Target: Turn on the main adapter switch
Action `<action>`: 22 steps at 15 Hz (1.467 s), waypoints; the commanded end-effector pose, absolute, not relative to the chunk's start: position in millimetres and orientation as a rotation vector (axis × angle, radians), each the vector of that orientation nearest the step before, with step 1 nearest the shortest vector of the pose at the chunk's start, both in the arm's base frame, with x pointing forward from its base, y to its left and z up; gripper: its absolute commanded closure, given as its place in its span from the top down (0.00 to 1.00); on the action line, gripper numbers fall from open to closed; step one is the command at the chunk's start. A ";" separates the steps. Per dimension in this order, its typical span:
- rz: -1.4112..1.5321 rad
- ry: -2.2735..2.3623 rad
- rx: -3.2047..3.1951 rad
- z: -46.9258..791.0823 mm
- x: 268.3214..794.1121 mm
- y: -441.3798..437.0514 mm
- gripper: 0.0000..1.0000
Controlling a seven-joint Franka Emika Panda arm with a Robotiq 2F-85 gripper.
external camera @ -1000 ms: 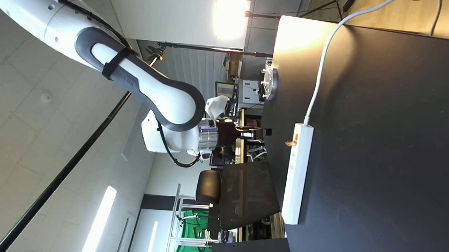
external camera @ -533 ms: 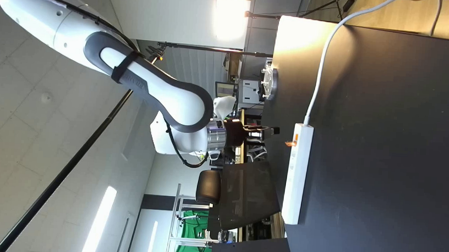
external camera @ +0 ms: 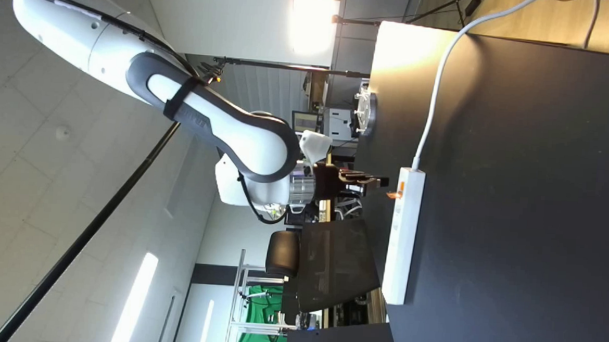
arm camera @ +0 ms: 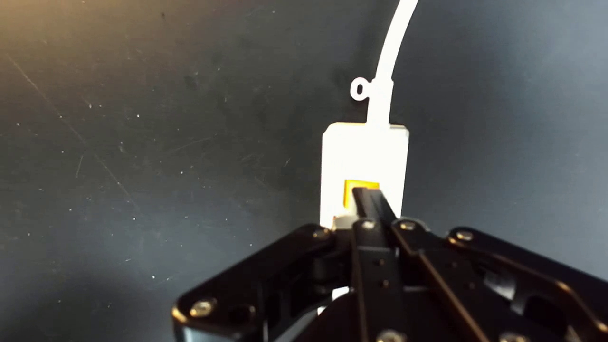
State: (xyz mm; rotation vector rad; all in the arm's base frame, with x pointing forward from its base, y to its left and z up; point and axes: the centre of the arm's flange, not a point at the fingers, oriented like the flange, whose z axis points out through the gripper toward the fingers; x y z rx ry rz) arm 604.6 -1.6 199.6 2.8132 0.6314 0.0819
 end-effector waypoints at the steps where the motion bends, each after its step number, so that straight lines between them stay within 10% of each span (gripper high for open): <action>1: 0.150 0.554 2.841 195.7 617.1 -3.3 0.00; 22: 0.106 0.575 2.860 165.7 634.4 -3.4 0.00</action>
